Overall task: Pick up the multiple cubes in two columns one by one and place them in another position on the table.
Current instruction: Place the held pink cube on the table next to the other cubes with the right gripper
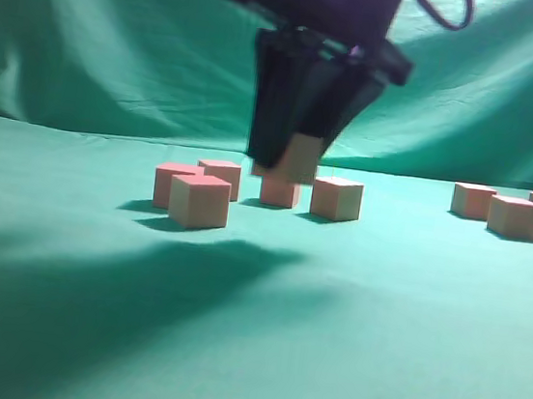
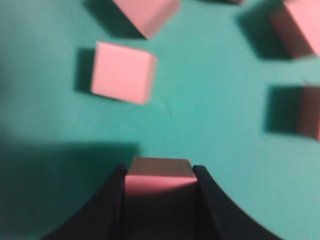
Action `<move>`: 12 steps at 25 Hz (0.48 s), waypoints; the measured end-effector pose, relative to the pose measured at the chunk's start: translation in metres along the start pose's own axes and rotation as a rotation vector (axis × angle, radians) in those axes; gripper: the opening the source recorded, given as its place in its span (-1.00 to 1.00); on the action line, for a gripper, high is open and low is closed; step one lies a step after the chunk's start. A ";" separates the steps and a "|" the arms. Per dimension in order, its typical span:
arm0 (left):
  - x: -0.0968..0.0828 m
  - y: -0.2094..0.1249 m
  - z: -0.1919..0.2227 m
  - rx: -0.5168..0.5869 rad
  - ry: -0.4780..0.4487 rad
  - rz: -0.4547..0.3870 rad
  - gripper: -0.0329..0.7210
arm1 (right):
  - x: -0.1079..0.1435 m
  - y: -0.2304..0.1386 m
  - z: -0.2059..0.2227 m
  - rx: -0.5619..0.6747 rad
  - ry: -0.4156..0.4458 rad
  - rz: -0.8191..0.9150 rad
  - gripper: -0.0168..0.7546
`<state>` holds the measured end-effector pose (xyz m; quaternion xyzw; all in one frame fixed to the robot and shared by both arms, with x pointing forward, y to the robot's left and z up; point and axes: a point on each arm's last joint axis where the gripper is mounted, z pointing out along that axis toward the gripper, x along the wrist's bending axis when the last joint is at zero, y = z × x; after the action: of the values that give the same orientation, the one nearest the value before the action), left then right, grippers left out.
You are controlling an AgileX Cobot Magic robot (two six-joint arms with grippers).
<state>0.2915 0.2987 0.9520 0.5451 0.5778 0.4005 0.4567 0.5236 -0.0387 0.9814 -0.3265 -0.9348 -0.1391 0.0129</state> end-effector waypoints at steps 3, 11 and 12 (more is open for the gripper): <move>0.000 0.000 0.000 0.000 0.000 0.000 -0.91 | 0.005 0.010 0.015 0.010 0.005 -0.050 -0.30; 0.000 0.000 0.000 0.000 0.000 0.000 -0.91 | 0.003 0.015 0.038 0.049 0.015 -0.126 -0.30; 0.000 0.000 0.000 0.000 0.000 0.000 -0.91 | 0.003 0.015 0.038 0.047 0.015 -0.134 -0.30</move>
<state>0.2915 0.2987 0.9520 0.5451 0.5778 0.4005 0.4567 0.5333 -0.0152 0.9490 -0.2616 -0.9575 -0.1201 0.0181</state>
